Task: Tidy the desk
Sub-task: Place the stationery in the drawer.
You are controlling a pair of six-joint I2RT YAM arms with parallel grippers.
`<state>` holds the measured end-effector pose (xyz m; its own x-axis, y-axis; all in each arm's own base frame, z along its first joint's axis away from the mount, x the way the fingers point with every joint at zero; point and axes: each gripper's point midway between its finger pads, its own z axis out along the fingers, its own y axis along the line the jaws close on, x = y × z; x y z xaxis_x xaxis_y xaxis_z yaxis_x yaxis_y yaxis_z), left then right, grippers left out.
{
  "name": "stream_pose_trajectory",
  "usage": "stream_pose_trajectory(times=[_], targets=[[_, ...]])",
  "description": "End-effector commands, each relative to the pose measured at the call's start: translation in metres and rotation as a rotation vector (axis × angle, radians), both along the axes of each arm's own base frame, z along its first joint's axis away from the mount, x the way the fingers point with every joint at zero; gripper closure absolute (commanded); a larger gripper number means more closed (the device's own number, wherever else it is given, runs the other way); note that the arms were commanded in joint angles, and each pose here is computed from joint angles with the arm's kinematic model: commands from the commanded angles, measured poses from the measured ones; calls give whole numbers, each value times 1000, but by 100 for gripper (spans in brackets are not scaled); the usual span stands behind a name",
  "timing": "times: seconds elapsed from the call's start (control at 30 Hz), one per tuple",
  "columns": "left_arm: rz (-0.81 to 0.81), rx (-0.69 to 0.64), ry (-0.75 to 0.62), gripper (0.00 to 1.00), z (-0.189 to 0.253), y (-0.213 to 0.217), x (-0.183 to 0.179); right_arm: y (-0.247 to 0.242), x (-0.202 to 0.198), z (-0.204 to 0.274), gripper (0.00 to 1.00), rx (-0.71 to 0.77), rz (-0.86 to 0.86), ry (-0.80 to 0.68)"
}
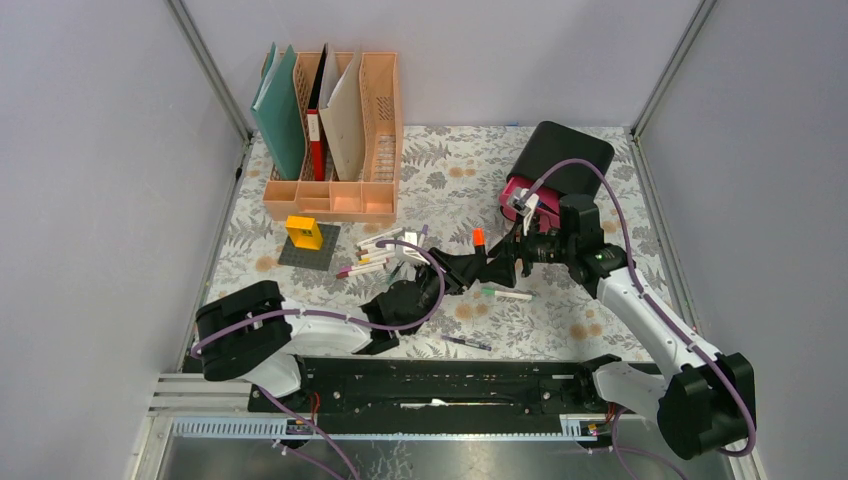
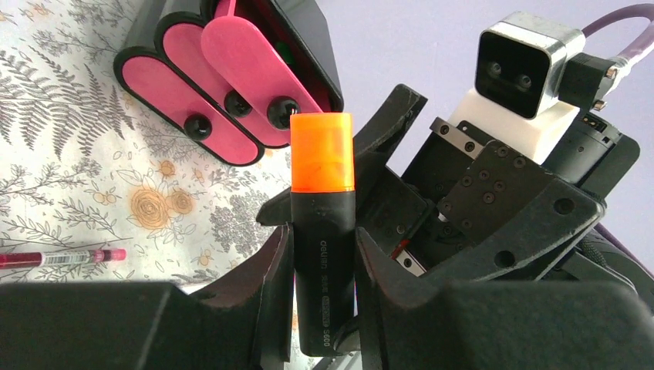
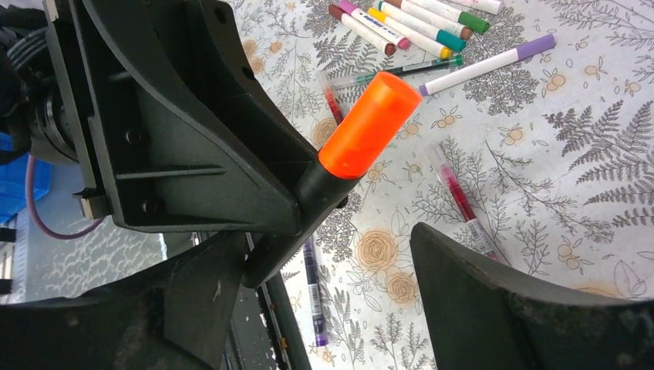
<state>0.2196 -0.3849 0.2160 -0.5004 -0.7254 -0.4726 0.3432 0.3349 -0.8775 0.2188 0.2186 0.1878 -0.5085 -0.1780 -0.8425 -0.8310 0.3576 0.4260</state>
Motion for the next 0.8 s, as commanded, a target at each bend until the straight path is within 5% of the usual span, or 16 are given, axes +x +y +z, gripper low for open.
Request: stream_pose_trajectory(times=[0.0,0.33,0.77], targets=[[10,-82,-54,100,32,-6,-1,4,11,8,19,6,-29,-27],[-7,-116,-82,100,39,-10,-7,7,13,4,43,5,-28,6],[-14,-217,-110,85,52,1,-13,8,16,11,96,10,-29,-3]])
